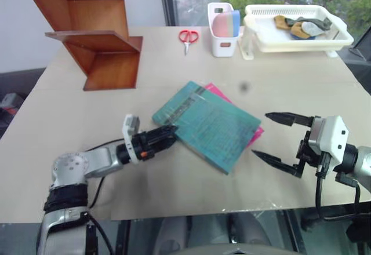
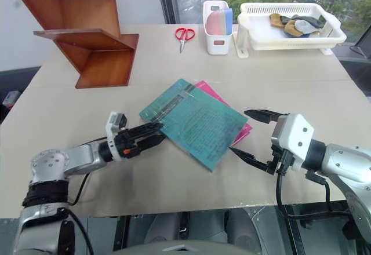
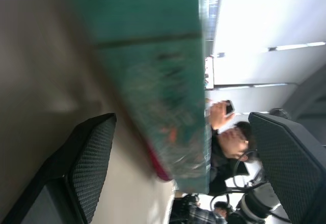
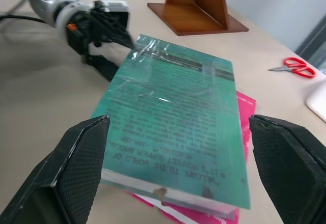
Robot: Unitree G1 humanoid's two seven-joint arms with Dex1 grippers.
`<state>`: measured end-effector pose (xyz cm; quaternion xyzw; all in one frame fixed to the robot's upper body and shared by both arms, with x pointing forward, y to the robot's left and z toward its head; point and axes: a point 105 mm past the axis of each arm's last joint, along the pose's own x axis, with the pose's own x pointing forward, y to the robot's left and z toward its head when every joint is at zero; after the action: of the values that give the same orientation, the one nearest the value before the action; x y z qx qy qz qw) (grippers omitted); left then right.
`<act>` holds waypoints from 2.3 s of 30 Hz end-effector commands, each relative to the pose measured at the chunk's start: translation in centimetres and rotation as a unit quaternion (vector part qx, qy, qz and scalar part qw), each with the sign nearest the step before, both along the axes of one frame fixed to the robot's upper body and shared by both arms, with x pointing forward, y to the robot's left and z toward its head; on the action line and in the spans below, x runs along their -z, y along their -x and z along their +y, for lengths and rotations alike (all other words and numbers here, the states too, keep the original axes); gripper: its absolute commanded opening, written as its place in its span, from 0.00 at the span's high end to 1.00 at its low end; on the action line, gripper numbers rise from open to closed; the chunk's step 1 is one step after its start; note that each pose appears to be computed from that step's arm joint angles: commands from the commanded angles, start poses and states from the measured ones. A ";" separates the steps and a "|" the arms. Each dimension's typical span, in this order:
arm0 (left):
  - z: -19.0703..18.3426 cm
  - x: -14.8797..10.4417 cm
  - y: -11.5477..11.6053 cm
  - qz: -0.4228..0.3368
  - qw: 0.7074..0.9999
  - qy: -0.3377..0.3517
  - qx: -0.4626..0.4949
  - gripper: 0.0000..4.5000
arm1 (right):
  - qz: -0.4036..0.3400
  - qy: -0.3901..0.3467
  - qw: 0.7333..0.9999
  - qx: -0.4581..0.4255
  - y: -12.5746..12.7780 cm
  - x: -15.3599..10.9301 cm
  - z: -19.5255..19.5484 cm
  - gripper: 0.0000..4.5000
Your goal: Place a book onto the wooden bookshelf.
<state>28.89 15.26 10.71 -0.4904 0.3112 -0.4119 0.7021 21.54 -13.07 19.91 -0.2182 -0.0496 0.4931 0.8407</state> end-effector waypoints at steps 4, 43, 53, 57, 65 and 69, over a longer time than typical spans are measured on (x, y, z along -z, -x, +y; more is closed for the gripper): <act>-2.3 0.0 0.5 0.011 1.000 0.021 0.020 0.00 | -0.014 0.008 1.000 0.002 0.5 -0.4 0.1 0.01; -0.1 -5.3 -4.9 0.003 0.995 -0.094 0.044 0.01 | -0.020 0.004 1.000 -0.002 -0.1 0.7 0.4 0.00; 3.4 -5.6 -0.1 -0.049 0.995 -0.074 0.047 0.00 | 0.057 0.114 0.992 0.011 -2.3 5.6 -1.0 0.06; 3.4 -4.7 1.3 -0.062 0.994 -0.078 0.038 0.00 | 0.130 0.099 0.986 -0.013 -1.2 6.7 -0.9 0.42; 2.4 -3.9 2.2 -0.089 0.992 -0.087 0.014 0.00 | 0.154 0.099 0.982 0.037 -5.4 11.4 0.4 0.99; 3.0 -3.8 2.3 -0.090 0.991 -0.096 -0.008 0.00 | 0.130 0.087 0.986 0.062 -8.9 12.4 0.7 0.99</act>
<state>26.76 18.01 13.40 -0.3913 0.3063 -0.4093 0.7652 29.42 -11.78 7.92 -0.2106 0.1205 0.4862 0.8395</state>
